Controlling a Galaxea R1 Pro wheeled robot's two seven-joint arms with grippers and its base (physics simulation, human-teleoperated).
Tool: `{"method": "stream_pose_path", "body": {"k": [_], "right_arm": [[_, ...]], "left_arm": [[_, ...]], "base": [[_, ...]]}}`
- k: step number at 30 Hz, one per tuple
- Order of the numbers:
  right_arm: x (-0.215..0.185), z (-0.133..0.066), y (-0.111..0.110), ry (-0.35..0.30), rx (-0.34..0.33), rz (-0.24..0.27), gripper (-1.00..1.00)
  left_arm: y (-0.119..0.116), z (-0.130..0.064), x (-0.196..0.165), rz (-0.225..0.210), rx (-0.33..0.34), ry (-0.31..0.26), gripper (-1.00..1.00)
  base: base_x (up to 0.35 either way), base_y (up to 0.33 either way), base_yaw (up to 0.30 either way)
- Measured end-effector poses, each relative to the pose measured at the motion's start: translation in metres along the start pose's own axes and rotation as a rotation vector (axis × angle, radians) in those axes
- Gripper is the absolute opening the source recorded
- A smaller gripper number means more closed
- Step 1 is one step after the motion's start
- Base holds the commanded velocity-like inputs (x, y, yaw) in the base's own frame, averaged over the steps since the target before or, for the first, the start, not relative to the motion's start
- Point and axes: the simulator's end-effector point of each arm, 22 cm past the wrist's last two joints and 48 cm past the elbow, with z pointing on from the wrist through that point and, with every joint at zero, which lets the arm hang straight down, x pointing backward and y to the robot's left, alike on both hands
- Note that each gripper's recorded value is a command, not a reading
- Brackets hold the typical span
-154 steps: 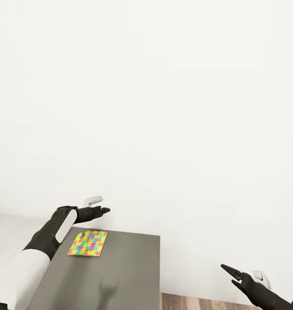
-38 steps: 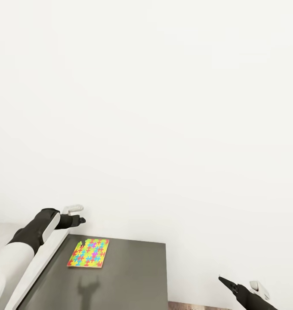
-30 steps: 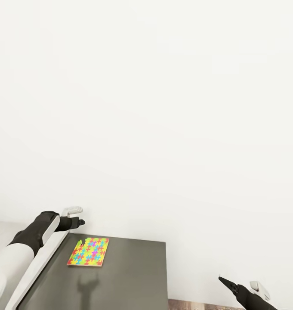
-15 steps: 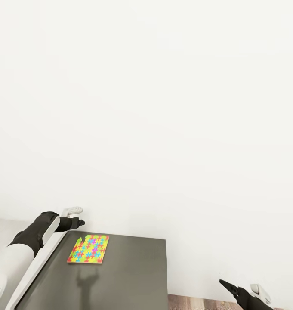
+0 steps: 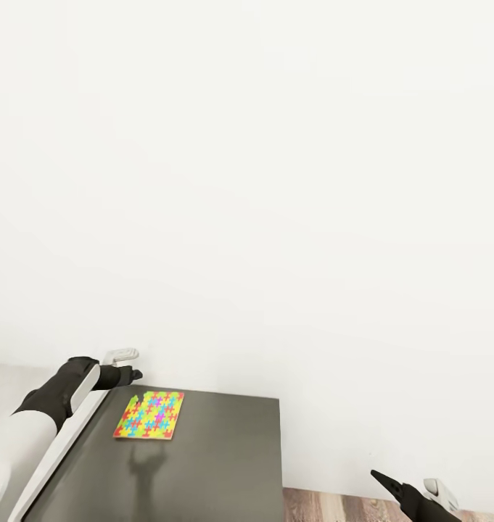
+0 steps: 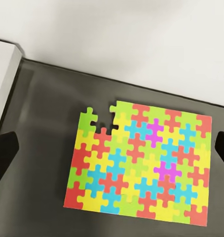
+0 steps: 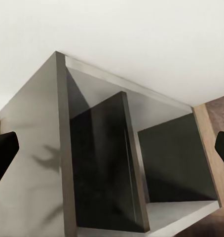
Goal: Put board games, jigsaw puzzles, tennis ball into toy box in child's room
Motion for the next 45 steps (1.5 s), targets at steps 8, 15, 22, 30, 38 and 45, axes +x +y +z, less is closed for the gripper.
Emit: {"method": "stream_pose_path", "body": {"k": [8, 15, 22, 30, 38, 45], "right_arm": [[0.005, 0.001, -0.006, 0.011, 0.012, 0.008, 1.00], [0.011, 0.001, -0.015, 0.025, 0.029, 0.021, 1.00], [0.015, 0.002, -0.020, 0.035, 0.039, 0.026, 1.00], [0.018, 0.003, -0.024, 0.041, 0.048, 0.029, 1.00], [0.022, 0.004, -0.028, 0.048, 0.056, 0.034, 1.00], [0.025, 0.005, -0.030, 0.053, 0.062, 0.038, 1.00]], "left_arm": [[0.003, 0.008, -0.001, 0.004, -0.003, -0.028, 1.00], [0.011, 0.021, 0.010, 0.001, -0.015, -0.050, 1.00], [0.014, 0.028, 0.012, 0.008, -0.022, -0.077, 1.00], [0.015, 0.034, 0.012, 0.010, -0.021, -0.091, 1.00], [0.014, 0.040, 0.017, 0.009, -0.019, -0.084, 1.00], [0.015, 0.044, 0.021, 0.007, -0.020, -0.076, 1.00]], "base": [[0.000, 0.000, 0.000], [0.000, 0.000, 0.000], [0.000, 0.000, 0.000], [0.000, 0.000, 0.000], [0.000, 0.000, 0.000], [0.000, 0.000, 0.000]]}}
